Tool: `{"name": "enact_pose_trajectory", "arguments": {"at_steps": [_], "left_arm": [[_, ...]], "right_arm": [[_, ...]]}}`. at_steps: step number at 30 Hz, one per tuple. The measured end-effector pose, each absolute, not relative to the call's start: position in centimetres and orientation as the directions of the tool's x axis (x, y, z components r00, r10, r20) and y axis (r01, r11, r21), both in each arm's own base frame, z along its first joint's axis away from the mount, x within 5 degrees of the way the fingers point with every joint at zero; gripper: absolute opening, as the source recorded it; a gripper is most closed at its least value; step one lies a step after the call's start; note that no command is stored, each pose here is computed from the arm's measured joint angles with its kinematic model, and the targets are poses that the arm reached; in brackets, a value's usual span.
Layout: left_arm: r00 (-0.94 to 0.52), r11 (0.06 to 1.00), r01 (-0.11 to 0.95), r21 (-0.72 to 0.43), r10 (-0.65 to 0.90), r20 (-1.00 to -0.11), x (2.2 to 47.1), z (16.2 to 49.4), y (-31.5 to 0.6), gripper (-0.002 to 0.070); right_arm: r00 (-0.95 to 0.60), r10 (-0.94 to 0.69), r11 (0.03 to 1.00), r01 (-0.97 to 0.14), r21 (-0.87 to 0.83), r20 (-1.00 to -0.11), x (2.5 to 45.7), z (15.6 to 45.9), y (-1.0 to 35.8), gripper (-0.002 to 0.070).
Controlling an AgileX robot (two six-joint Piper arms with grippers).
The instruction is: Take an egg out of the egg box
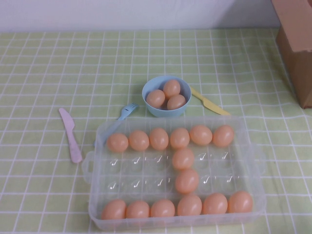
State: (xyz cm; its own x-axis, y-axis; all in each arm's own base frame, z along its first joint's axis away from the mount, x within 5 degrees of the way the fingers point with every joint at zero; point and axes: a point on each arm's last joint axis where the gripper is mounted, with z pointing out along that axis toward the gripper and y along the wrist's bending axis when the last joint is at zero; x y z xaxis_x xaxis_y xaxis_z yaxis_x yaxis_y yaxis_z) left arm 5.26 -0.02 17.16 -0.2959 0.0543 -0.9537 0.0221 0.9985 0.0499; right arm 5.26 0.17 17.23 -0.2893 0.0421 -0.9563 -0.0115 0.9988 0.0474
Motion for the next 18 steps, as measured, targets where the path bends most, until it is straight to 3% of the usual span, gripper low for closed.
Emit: {"name": "enact_pose_trajectory", "arguments": {"at_steps": [18], "left_arm": [[-0.296,0.998,0.022,0.057,0.060,-0.953,5.26,17.16,0.00,-0.0003]], "right_arm": [[-0.289,0.042,0.999,-0.011,0.047,-0.956,5.26,17.23,0.17,-0.0017]]}}
